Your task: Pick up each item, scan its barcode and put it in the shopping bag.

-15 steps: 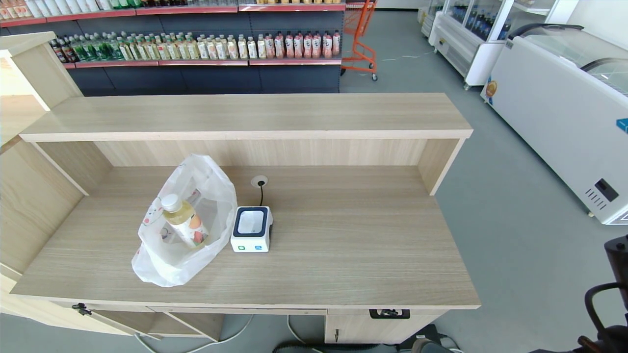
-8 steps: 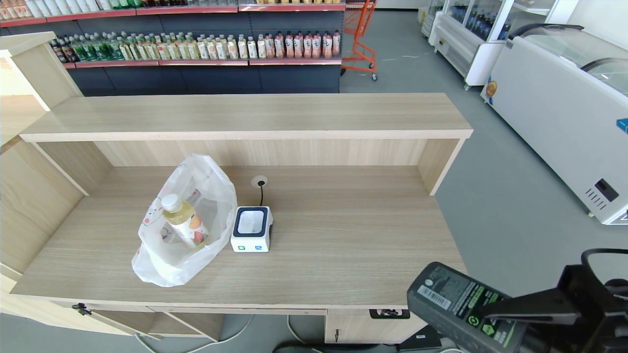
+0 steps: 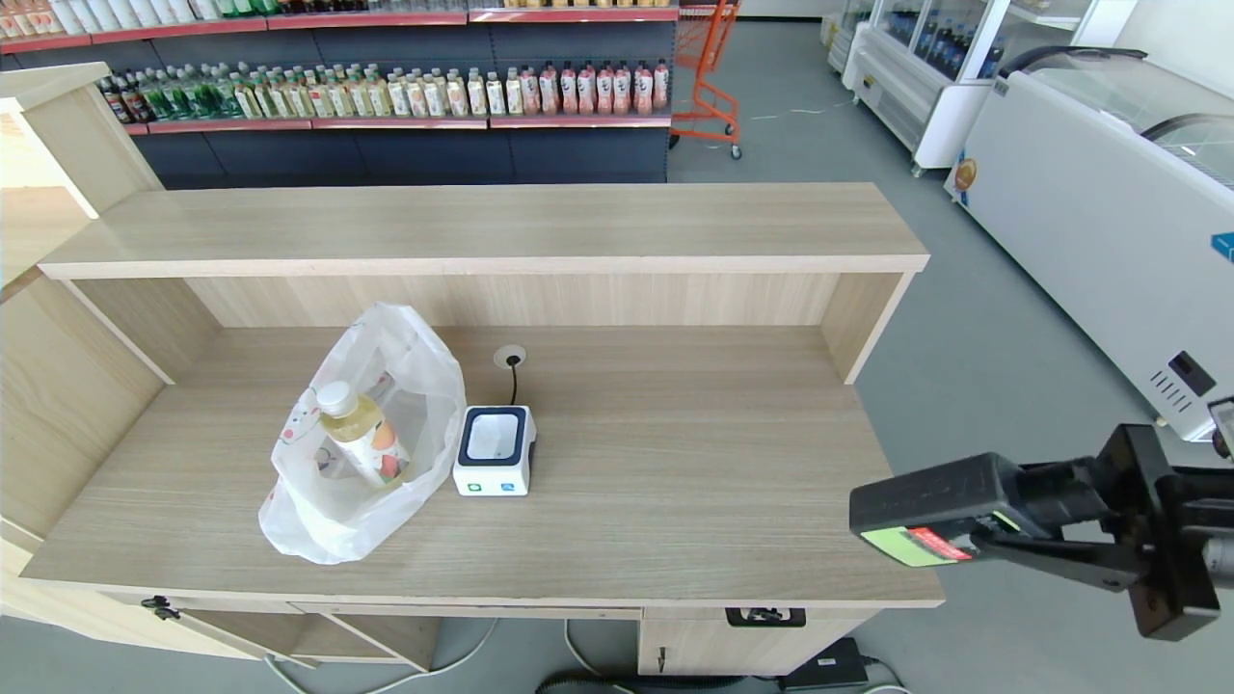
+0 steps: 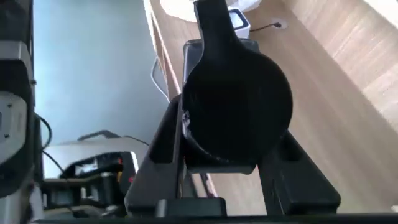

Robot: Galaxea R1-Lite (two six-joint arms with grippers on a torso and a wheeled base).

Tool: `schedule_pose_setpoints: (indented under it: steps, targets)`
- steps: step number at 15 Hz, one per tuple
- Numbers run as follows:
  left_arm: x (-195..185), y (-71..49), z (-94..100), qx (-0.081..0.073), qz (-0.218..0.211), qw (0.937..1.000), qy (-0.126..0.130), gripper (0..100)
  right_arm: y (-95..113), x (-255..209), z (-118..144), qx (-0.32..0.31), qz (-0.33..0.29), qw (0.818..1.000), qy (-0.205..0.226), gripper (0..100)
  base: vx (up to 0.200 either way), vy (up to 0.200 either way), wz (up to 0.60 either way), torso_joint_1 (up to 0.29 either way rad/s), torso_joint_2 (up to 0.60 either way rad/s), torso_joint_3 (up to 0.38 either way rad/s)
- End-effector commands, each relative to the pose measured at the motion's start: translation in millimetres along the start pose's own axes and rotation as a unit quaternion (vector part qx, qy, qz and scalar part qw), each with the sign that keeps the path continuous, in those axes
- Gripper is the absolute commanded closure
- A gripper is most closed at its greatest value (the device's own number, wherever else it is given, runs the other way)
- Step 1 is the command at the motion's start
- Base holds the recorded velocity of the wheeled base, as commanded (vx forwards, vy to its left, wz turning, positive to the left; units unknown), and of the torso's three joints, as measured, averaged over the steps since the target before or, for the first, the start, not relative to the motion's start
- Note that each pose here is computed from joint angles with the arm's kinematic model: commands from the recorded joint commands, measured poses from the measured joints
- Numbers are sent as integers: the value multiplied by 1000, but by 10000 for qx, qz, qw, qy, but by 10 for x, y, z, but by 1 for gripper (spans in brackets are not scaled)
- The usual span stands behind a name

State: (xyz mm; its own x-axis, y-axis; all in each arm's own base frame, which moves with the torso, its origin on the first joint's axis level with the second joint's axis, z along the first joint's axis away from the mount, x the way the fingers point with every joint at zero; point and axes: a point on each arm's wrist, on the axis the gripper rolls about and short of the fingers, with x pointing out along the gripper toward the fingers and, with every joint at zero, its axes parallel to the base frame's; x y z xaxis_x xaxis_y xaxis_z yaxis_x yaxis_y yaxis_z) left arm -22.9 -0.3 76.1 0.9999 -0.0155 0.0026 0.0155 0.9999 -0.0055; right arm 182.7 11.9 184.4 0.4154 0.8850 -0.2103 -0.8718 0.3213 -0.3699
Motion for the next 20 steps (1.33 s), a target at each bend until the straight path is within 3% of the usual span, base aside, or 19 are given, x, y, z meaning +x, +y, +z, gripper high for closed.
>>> schedule_pose_setpoints:
  steps: [1,2,3,4,5,7,20]
  targets:
    - [0,0,0,-3,1,10000,-3,0,-313,56,51,1295,-266,9912,81,100,0,0,0,0,0,0]
    - [0,0,0,-3,1,10000,-3,0,-345,65,54,1736,-280,9844,68,100,0,0,0,0,0,0]
    - [0,0,0,-3,1,10000,-3,0,-399,75,72,3007,-312,9532,16,100,0,0,0,0,0,0]
    - [0,0,0,-3,1,10000,-3,0,-392,66,98,3853,-343,9222,-23,100,0,0,0,0,0,0]
    - [0,0,0,-3,1,10000,-3,0,-380,71,82,4459,-487,8937,28,100,0,0,0,0,0,0]
    - [0,0,0,-3,1,10000,-3,0,-346,108,16,4963,-595,8660,142,100,0,0,0,0,0,0]
    - [0,0,0,-3,1,10000,-3,0,-237,8,-15,5183,-759,8517,135,100,0,0,0,0,0,0]
